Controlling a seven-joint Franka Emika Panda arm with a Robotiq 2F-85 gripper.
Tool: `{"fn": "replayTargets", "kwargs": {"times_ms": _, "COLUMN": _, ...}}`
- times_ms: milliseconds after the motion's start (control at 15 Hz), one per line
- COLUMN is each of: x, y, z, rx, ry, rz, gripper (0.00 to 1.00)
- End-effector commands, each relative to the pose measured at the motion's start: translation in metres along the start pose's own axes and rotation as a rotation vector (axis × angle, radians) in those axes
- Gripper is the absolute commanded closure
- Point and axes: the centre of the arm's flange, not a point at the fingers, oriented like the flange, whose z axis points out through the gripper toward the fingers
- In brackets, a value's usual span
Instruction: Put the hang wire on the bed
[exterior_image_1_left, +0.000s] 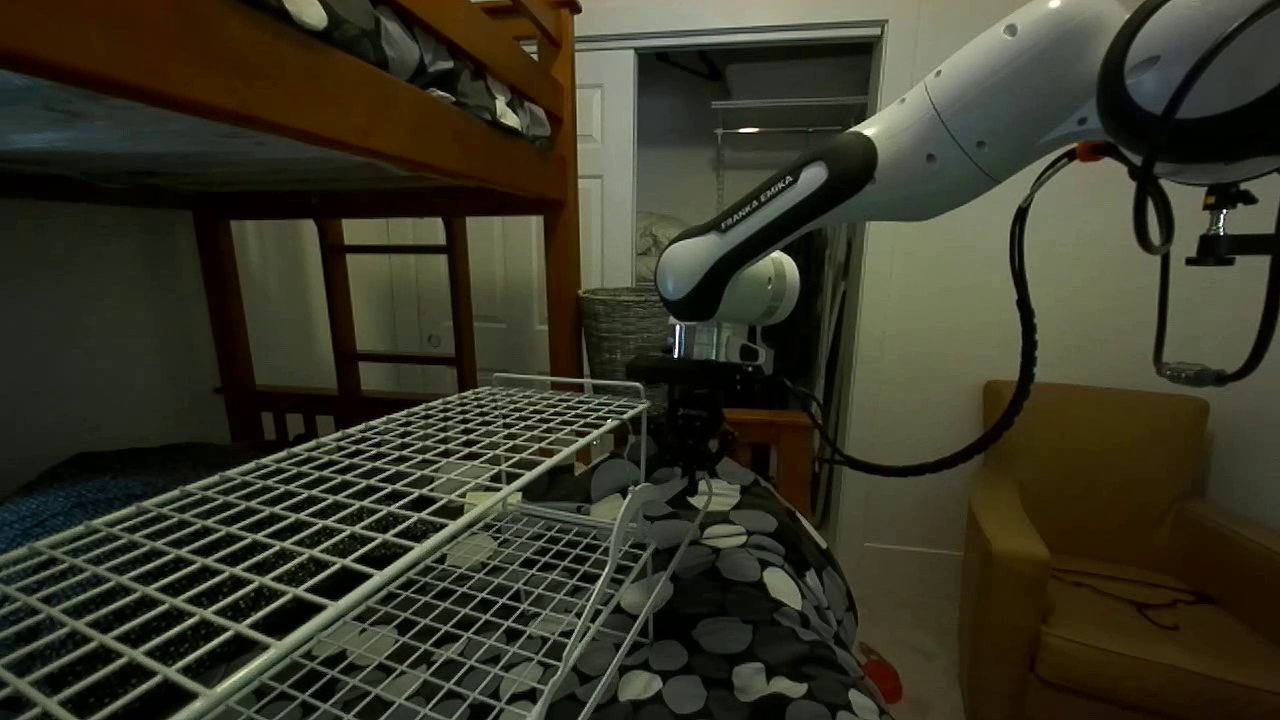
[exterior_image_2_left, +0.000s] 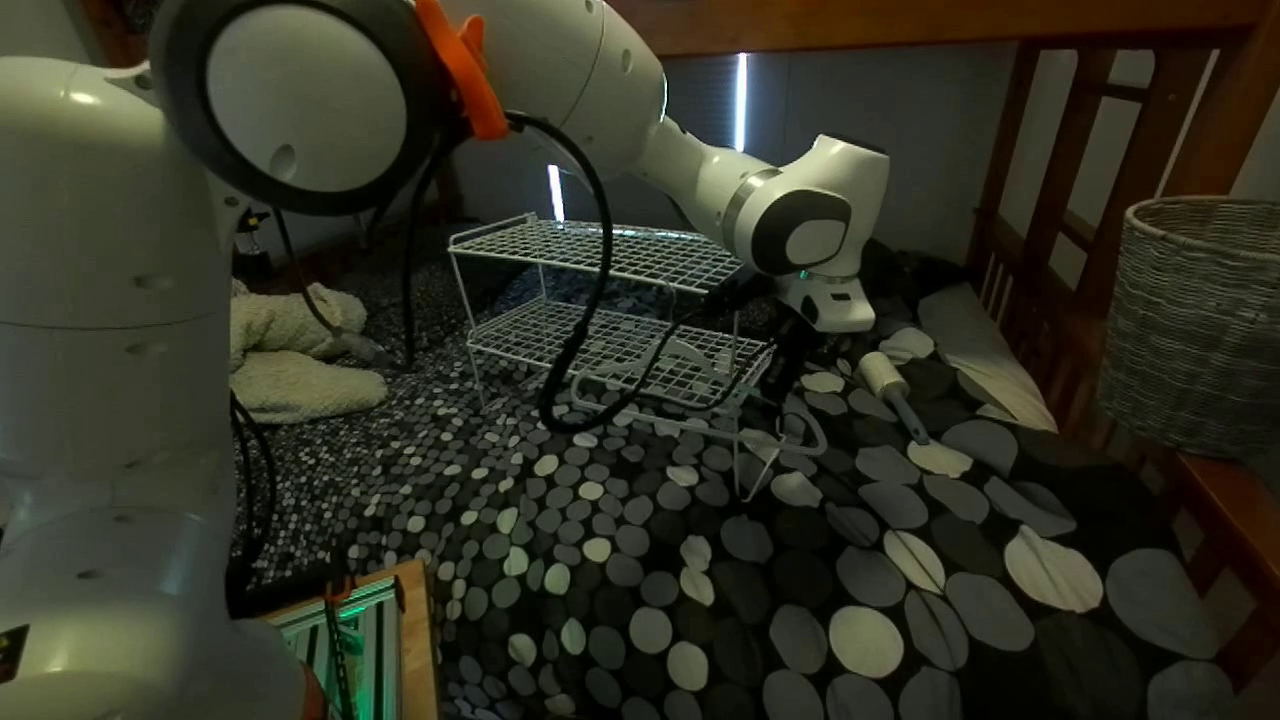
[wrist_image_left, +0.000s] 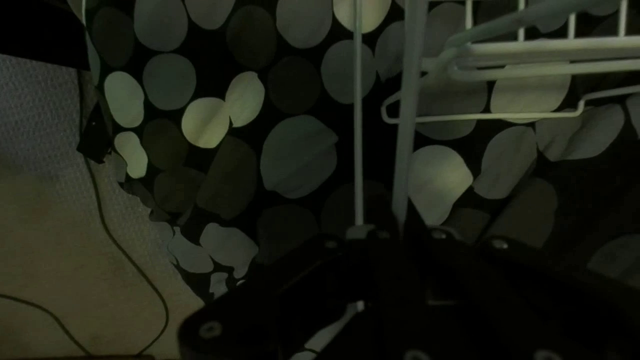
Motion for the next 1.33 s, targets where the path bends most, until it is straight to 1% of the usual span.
{"fn": "replayTargets", "kwargs": {"times_ms": 0, "x": 0.000, "y": -0.001, "z": -0.008, "rx": 0.016, "ry": -0.030, "rz": 0.020, "gripper": 1.00}}
{"fn": "replayTargets", "kwargs": {"times_ms": 467, "x": 0.005, "y": 0.012, "z": -0.022, "rx": 0.075, "ry": -0.084, "rz": 0.075, "gripper": 0.99}}
{"fn": "replayTargets", "kwargs": {"times_ms": 600, "x": 0.005, "y": 0.015, "z": -0.023, "rx": 0.067, "ry": -0.104, "rz": 0.128, "gripper": 0.99}}
{"fn": "replayTargets", "kwargs": {"times_ms": 800, "x": 0.005, "y": 0.021, "z": -0.019, "rx": 0.065, "ry": -0.130, "rz": 0.171, "gripper": 0.99}}
{"fn": "replayTargets", "kwargs": {"times_ms": 1000, "x": 0.005, "y": 0.026, "z": -0.016, "rx": 0.037, "ry": -0.135, "rz": 0.256, "gripper": 0.99}}
{"fn": "replayTargets", "kwargs": {"times_ms": 1133, "x": 0.003, "y": 0.030, "z": -0.014, "rx": 0.003, "ry": -0.141, "rz": 0.318, "gripper": 0.99}}
{"fn": "replayTargets", "kwargs": {"times_ms": 1267, "x": 0.002, "y": 0.036, "z": -0.009, "rx": -0.047, "ry": -0.144, "rz": 0.393, "gripper": 0.99}}
